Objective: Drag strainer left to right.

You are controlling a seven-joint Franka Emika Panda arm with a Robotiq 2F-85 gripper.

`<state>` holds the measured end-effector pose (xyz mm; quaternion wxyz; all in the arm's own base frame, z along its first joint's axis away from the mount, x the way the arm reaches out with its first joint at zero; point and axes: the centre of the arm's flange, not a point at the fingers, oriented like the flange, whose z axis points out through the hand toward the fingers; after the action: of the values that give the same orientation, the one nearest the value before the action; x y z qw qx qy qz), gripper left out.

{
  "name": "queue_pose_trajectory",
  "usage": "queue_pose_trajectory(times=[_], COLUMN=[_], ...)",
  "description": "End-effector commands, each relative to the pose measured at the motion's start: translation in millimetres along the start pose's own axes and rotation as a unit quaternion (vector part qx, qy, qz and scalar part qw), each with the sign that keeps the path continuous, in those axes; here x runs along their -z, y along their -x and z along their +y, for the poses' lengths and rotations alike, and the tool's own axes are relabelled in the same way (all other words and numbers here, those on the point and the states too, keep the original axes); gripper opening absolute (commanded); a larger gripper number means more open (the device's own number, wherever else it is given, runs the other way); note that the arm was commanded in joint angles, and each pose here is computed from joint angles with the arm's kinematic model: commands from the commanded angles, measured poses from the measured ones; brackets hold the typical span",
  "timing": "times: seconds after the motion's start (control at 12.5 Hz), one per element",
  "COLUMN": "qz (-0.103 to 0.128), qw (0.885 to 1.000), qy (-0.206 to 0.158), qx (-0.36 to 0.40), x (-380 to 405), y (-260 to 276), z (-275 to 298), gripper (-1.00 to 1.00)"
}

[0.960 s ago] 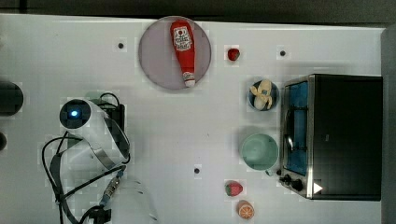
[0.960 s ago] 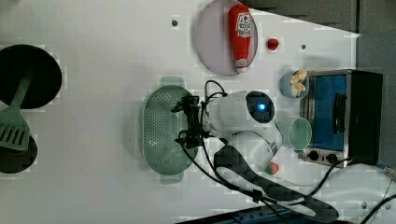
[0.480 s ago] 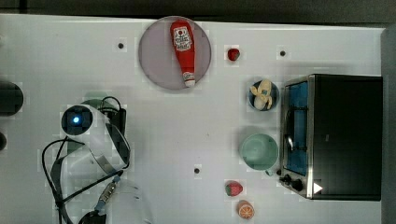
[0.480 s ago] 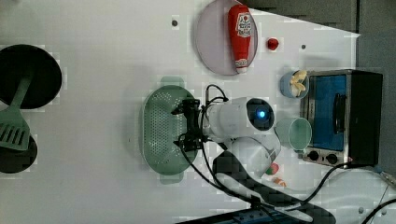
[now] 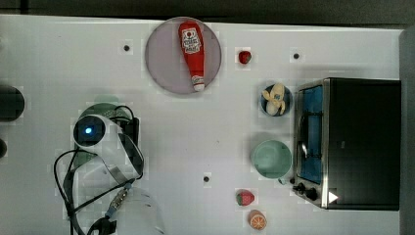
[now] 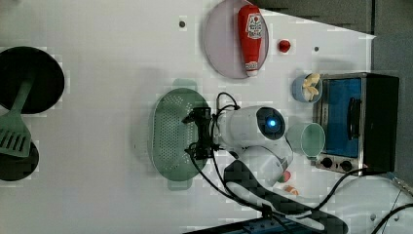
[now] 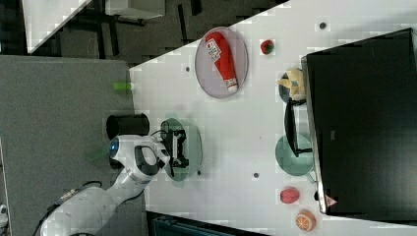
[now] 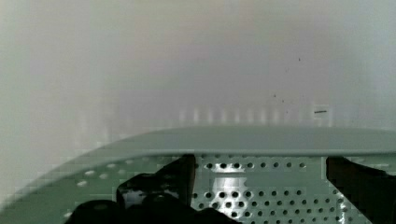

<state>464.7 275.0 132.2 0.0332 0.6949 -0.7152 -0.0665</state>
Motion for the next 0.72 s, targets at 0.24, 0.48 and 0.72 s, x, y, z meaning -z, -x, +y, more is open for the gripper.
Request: queue_pose_trajectory(times=[0.24, 0.48, 0.72], qz=[0.006, 0.017, 0.027], qw=[0.999, 0.999, 0.999], qy=[-0.029, -0.029, -0.025], qx=[-0.034, -0.029, -0.018], x=[18, 23, 25], y=[-32, -57, -86], z=[-22, -19, -16], gripper=[1.00, 1.00, 1.00])
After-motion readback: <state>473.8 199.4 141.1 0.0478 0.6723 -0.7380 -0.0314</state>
